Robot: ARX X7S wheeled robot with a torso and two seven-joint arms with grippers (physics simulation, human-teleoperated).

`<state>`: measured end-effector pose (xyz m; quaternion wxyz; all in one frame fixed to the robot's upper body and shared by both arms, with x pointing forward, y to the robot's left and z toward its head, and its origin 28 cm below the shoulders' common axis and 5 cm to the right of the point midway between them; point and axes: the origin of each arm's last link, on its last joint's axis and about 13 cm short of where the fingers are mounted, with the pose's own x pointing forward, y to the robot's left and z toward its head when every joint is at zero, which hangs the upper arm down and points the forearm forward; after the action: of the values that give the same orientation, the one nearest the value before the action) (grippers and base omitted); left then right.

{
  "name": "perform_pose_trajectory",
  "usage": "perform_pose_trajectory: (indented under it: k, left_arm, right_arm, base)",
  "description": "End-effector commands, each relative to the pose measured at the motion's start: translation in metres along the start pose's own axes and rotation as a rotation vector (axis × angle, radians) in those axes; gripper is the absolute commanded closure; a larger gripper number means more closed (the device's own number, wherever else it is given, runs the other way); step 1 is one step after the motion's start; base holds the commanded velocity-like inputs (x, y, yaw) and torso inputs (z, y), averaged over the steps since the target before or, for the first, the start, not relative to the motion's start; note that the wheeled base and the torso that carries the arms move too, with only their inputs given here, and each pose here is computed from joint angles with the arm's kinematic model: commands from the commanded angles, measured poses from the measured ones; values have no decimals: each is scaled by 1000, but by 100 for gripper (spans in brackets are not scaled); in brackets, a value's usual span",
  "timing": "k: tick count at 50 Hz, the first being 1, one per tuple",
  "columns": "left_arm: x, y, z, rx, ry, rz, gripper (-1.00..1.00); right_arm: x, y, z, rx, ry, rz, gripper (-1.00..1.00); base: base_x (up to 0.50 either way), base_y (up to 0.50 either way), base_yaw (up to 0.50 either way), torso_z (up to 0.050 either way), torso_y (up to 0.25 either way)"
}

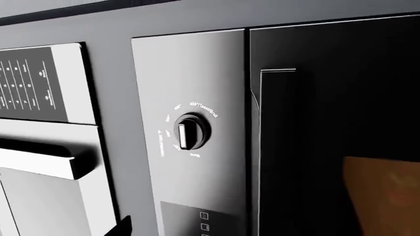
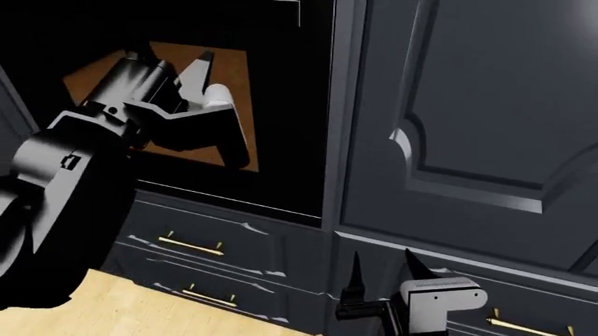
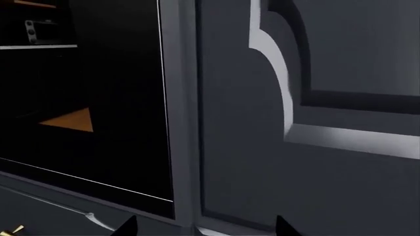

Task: Open the oven door

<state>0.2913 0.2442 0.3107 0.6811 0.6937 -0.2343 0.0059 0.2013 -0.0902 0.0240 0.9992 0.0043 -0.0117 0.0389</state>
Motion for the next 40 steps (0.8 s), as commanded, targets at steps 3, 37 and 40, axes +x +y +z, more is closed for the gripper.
perform_pose_trajectory:
  k: [3,37,40]
  left_arm:
    - [16,-9,2,3,0,-35,-100]
    - [62,-6,-4,68,24,-91,-100]
    - [65,-5,-4,73,28,-95,-100]
  right_arm:
    - [0,0,0,2,-2,1,-100]
    - [1,0,2,15,-8,8,-100]
    - [1,0,3,16,-10,8,-100]
  base:
    - [0,0,0,0,0]
    - [0,0,0,0,0]
    - [0,0,0,0,0]
